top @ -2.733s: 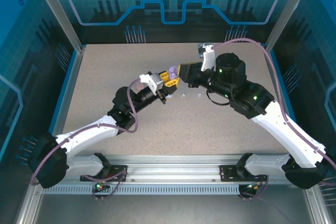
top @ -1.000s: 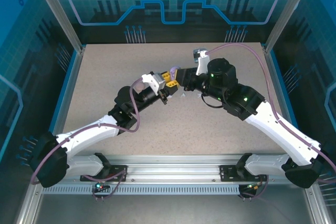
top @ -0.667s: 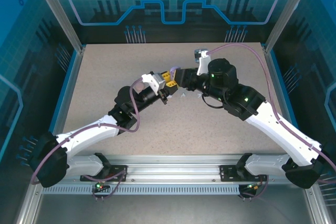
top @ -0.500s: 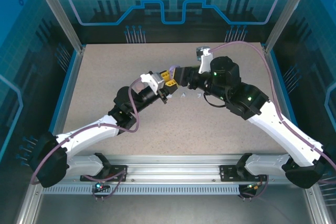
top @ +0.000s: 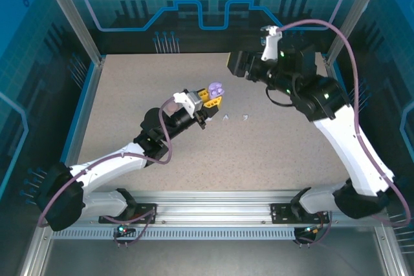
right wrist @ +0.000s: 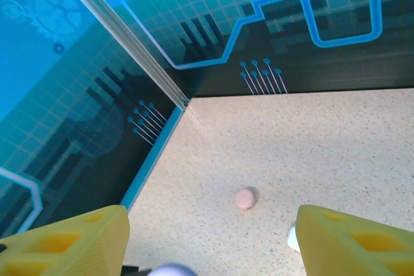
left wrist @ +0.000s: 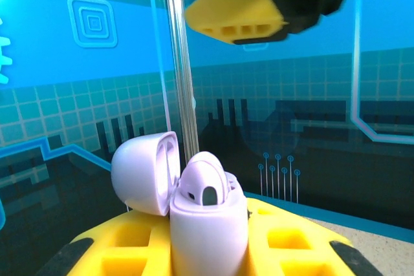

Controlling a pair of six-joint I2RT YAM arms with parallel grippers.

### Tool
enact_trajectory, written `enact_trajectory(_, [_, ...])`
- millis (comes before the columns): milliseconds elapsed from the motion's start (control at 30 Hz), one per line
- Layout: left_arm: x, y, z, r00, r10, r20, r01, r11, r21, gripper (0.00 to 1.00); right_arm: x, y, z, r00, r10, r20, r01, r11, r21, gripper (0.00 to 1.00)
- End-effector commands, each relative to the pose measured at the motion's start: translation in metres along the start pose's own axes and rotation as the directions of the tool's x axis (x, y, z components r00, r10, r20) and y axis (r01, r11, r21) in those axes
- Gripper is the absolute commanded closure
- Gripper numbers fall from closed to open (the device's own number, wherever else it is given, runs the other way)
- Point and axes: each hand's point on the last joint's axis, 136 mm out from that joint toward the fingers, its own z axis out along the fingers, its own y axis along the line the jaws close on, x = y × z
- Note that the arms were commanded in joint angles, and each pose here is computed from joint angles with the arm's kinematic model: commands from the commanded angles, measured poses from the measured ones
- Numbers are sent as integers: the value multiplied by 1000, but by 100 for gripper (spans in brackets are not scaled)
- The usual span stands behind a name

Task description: Insert the wireless bluetooth earbuds into the charging case

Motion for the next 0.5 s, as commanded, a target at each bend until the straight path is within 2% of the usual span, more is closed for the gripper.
enact_trajectory(0, [-4, -5, -4, 1000, 10, 15, -10, 1000, 21, 100, 34, -16, 26, 979, -26, -200, 36, 998, 43, 32])
enact_trajectory(267, [-1, -7, -5, 1000, -3, 6, 3, 1000, 27, 100, 62, -26, 80, 935, -33, -354, 57, 997, 57, 35])
enact_trajectory(467, [0, -4, -4, 1000, -3, 5, 3, 1000, 14, 100, 82, -21, 78, 913, -58, -405, 80, 996, 38, 39])
